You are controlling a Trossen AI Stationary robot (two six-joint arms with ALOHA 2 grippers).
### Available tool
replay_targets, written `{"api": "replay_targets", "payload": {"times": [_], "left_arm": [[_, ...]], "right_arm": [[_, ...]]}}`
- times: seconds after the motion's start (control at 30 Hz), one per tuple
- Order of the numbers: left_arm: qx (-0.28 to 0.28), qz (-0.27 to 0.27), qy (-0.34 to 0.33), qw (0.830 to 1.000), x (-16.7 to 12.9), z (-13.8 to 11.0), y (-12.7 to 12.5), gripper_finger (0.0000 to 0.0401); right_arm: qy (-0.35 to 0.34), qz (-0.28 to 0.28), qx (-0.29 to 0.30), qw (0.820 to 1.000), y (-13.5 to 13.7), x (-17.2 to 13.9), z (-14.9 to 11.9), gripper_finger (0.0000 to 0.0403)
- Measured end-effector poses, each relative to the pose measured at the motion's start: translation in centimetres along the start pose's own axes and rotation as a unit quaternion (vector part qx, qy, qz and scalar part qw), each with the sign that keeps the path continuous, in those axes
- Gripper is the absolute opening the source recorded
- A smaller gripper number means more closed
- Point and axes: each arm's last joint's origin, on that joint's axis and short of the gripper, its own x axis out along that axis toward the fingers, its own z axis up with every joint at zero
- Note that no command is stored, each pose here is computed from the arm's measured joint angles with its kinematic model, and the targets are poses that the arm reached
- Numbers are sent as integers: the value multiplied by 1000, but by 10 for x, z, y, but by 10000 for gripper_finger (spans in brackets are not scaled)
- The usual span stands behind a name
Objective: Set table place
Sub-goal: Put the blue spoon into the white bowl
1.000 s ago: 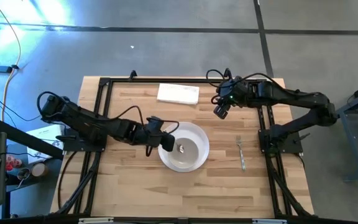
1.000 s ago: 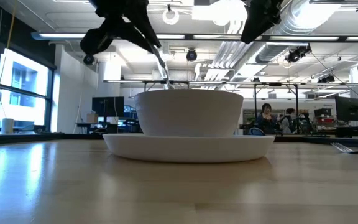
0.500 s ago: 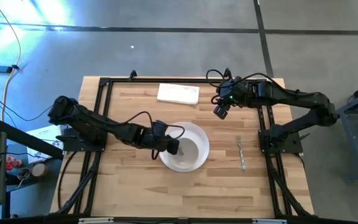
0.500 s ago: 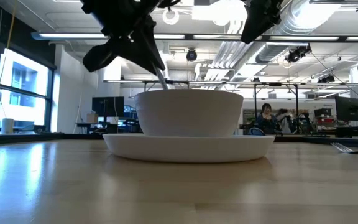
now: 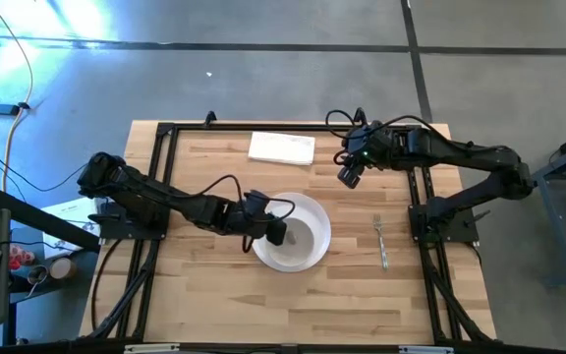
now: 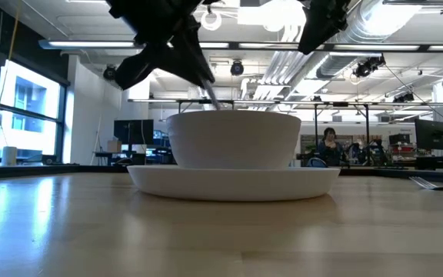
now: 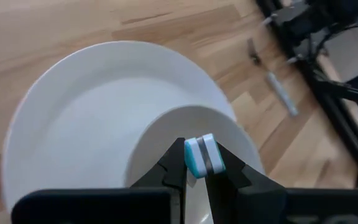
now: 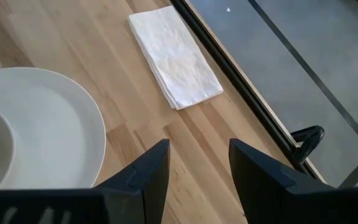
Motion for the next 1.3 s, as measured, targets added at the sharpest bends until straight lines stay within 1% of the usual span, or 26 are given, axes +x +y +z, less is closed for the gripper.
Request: {"api": "replay_targets", "payload": {"times": [0.1,0.3,0.37,0.43,0.53,0.67,0.77,0.8,0.87,0.93,1.0,1.1,1.2,1.3], "left_arm": [[13,-10,-2,1000,0,1,-2,24],[38,19,18,999,-3,-1,5,24],[38,17,16,999,-8,2,5,24],[46,9,4,999,-18,8,5,24],[60,-20,-32,998,-41,23,2,24],[79,-51,-86,992,-76,43,3,24],[84,-77,-115,987,-96,53,6,24],[83,-81,-120,986,-97,52,10,24],[64,-103,-131,984,-91,44,18,24],[36,-134,-135,981,-75,28,35,24],[-15,-182,-151,972,-62,14,50,24],[-76,-220,-166,958,-50,-3,75,24],[-85,-221,-164,958,-45,-12,89,24],[-76,-206,-155,963,-44,-12,88,24]], "right_arm": [[1,0,0,1000,0,0,0,158],[1,0,1,1000,0,0,0,158],[1,0,1,1000,0,0,0,158],[1,0,1,1000,0,0,0,158],[1,0,2,1000,0,0,0,158],[0,0,5,1000,0,0,0,157],[-1,0,15,1000,0,0,0,158],[-2,0,18,1000,0,0,1,157],[-2,0,22,1000,0,0,1,157],[-4,0,24,1000,0,0,1,157],[-5,1,31,1000,0,0,1,157],[-6,1,35,999,0,0,1,157],[-9,1,37,999,0,0,2,157],[-10,2,39,999,0,0,2,157]]}}
